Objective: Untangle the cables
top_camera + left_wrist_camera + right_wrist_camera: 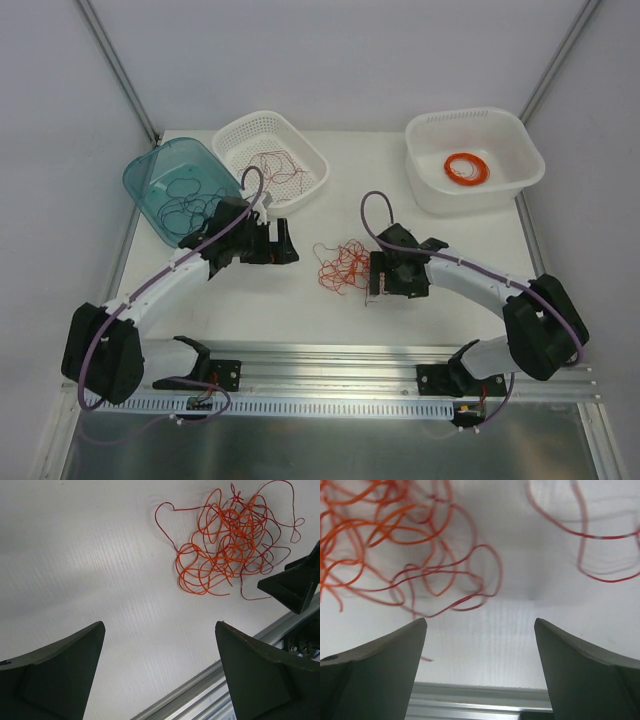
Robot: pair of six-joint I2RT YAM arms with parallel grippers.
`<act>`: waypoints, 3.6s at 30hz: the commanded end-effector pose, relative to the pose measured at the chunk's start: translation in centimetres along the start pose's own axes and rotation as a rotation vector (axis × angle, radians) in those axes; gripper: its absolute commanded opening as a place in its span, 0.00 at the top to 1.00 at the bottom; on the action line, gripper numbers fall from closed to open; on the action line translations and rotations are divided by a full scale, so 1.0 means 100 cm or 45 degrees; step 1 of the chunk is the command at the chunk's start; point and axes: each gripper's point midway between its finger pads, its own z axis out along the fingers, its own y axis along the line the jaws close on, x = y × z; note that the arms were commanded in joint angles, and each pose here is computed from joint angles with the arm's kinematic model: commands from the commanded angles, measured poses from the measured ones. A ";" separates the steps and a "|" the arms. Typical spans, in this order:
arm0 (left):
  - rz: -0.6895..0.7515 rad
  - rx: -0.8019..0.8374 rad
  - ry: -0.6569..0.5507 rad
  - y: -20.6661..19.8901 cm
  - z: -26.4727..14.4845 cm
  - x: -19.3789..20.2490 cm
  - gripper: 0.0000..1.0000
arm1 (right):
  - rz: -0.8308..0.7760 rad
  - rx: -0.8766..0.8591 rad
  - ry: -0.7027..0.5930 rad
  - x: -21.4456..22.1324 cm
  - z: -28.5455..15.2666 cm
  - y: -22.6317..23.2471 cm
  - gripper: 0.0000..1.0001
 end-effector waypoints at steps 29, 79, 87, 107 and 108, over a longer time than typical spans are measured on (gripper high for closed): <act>0.135 0.039 0.448 -0.010 0.161 0.011 0.62 | 0.074 -0.304 -0.324 -0.065 -0.045 0.006 0.07; 0.177 -0.377 -0.603 -0.009 -0.184 -0.163 1.00 | 0.552 0.287 -0.330 -0.043 -0.017 -0.120 0.77; 0.200 -0.800 -0.819 0.013 -0.275 -0.196 1.00 | 0.770 0.285 -0.315 -0.039 -0.039 -0.157 0.78; 0.296 -0.595 -0.656 0.004 -0.237 -0.160 1.00 | 0.707 0.254 -0.286 -0.054 -0.059 -0.171 0.62; 0.294 -0.575 -0.653 0.002 -0.235 -0.159 1.00 | 0.669 0.204 -0.297 -0.061 -0.062 -0.163 0.56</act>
